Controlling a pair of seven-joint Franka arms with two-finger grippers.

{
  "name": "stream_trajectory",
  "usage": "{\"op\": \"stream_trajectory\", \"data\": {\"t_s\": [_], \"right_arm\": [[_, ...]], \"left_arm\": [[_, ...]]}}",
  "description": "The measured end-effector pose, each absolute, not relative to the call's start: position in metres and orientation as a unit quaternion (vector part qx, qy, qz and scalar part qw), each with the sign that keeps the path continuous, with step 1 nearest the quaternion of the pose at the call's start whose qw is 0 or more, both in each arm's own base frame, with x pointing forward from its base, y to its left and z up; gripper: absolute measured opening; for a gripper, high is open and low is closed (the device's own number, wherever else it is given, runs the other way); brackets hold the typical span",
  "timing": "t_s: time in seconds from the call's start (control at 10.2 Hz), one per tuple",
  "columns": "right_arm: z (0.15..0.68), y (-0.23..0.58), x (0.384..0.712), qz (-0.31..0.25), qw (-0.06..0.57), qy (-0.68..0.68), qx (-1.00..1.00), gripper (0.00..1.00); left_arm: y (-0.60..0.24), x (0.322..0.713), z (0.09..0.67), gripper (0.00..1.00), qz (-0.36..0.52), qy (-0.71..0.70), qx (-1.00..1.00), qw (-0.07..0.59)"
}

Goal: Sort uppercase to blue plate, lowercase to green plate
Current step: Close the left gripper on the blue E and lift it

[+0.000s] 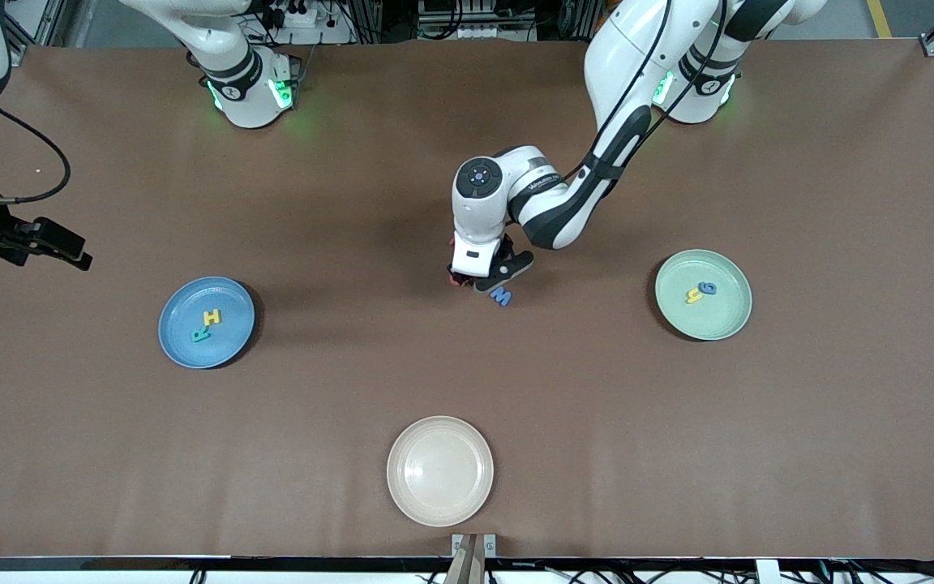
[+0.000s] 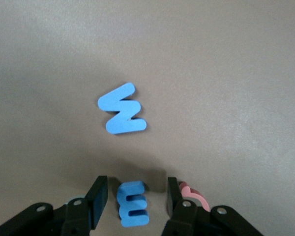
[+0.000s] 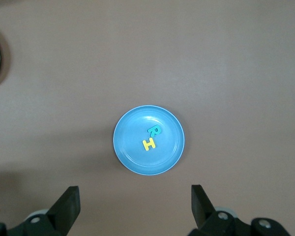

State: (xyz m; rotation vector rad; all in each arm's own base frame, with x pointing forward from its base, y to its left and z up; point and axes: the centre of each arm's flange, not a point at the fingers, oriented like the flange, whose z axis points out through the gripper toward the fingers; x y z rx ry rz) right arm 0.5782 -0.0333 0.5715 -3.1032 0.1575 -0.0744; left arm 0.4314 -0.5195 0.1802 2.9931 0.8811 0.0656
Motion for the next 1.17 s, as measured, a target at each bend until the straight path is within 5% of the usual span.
{"op": "stream_trajectory", "data": {"t_s": [0.59,1.17], "right_arm": [[0.5715,-0.0334,0.5782,-0.024,0.017,0.051,-0.998,1.0],[0.5709,-0.0356,0.5775,-0.021,0.017,0.053,-0.998,1.0]], "left_arm": [[-0.5198,0.4273,0.1776,0.42,0.019,0.286,0.958,0.008],[-0.5191,0.4265,0.1741,0.38,0.017,0.286,0.958,0.005]]}}
